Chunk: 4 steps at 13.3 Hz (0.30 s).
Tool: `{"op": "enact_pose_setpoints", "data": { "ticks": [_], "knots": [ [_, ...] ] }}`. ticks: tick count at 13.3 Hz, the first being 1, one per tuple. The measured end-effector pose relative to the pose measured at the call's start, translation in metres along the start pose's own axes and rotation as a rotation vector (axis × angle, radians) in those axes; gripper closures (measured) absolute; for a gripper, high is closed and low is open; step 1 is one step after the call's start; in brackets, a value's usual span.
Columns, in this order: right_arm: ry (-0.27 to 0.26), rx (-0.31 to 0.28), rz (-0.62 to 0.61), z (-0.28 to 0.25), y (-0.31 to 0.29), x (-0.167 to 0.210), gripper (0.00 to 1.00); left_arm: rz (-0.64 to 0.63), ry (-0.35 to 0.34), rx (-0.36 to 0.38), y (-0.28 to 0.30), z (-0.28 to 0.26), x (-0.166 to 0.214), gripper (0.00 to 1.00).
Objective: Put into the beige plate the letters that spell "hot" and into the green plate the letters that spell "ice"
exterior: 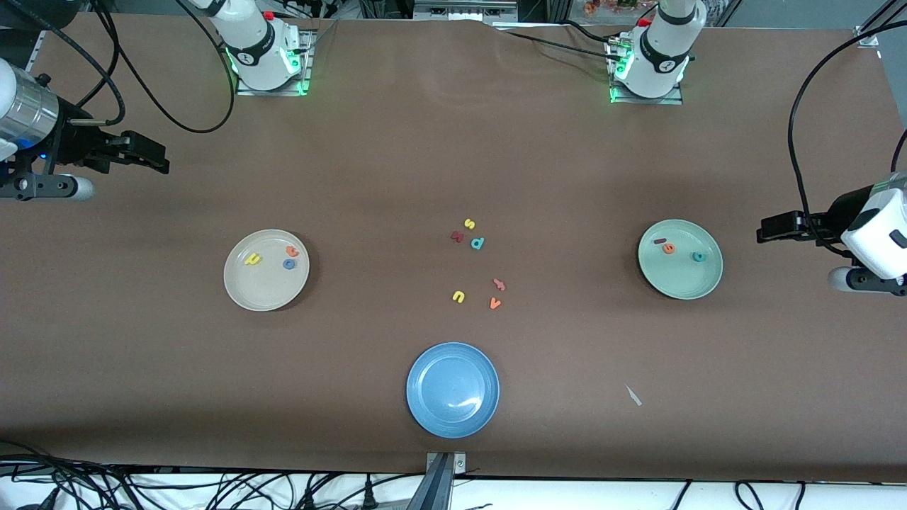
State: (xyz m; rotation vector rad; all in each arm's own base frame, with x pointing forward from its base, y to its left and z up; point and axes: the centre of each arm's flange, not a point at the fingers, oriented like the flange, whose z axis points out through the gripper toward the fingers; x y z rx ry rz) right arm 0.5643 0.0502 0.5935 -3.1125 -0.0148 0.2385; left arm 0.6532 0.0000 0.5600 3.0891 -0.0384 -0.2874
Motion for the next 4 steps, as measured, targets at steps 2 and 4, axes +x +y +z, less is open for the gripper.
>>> {"op": "enact_pose_setpoints", "data": {
  "ticks": [2,4],
  "knots": [
    [0.0,0.0,-0.004,0.0,-0.0002,0.0,0.0,0.0,-0.005,0.0,0.0001,0.0023,0.0003,0.04],
    [0.0,0.0,-0.006,0.0,-0.0002,0.0,0.0,0.0,-0.01,0.0,0.0001,0.0044,0.0005,0.04]
  ]
}}
